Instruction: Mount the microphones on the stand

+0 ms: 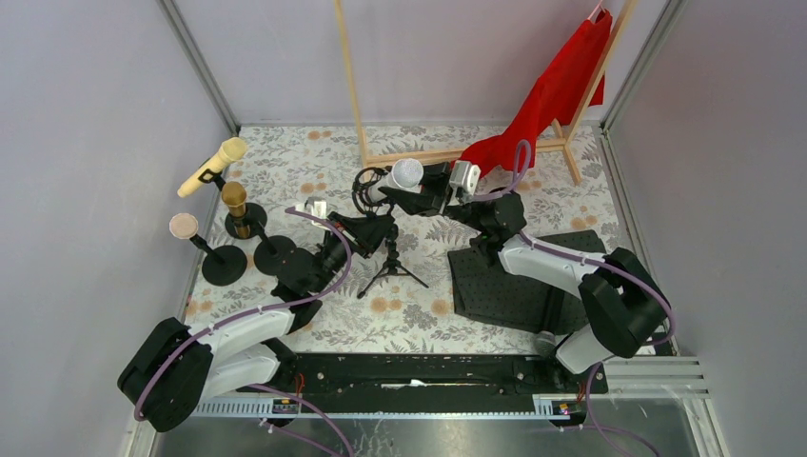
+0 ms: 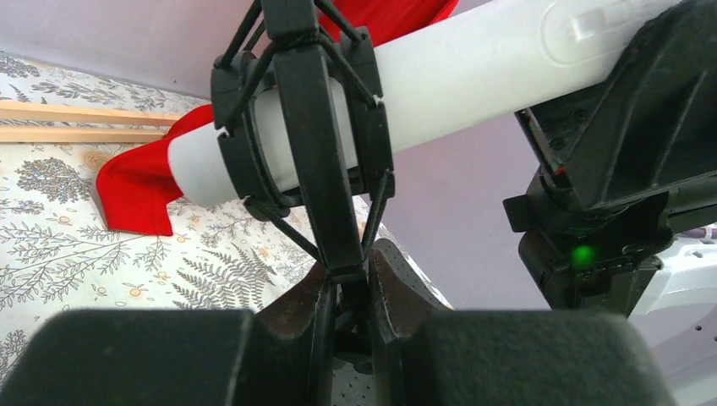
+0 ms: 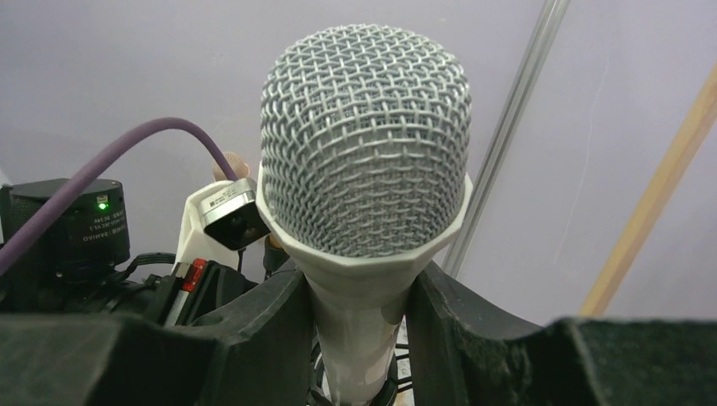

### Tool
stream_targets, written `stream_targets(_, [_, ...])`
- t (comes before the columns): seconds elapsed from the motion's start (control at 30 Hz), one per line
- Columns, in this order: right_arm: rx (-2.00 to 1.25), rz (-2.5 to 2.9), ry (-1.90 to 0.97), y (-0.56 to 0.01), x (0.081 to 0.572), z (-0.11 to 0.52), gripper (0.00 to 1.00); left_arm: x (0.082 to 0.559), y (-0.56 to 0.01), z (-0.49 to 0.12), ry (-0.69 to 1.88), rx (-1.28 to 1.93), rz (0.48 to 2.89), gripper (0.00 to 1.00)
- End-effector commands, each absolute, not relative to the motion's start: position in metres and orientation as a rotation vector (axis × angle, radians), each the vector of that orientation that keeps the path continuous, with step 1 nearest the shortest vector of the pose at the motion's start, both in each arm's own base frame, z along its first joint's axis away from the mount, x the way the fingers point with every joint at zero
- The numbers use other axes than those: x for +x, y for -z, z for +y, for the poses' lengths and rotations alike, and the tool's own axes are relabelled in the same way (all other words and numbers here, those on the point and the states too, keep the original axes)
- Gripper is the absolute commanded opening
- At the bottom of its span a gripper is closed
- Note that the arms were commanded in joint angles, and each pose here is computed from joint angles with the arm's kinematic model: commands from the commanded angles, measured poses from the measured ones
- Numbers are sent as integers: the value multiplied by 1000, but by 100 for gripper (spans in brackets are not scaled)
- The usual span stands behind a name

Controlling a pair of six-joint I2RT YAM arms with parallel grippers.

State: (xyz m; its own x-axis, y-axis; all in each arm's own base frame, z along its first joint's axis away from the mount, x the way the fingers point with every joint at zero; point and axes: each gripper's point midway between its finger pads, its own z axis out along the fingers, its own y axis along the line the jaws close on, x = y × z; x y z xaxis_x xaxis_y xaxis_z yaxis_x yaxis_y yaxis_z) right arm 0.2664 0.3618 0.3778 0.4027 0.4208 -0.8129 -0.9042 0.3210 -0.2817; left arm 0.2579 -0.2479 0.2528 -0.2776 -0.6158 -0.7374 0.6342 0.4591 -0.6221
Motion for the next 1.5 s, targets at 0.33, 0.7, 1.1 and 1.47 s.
stream_targets(0.33, [-905, 753, -939, -330, 278, 377, 18, 252, -271, -253, 1242, 65, 1355, 0])
stream_targets(0.7, [-923, 779, -965, -319, 279, 382, 42, 251, -270, -248, 1229, 44, 1351, 0])
stream_targets(1.1, [-913, 747, -967, -328, 267, 372, 65, 252, -269, -245, 1219, 28, 1352, 0])
stream_targets(1.47, [-904, 735, -933, -334, 246, 349, 69, 253, -265, -242, 1201, 22, 1354, 0])
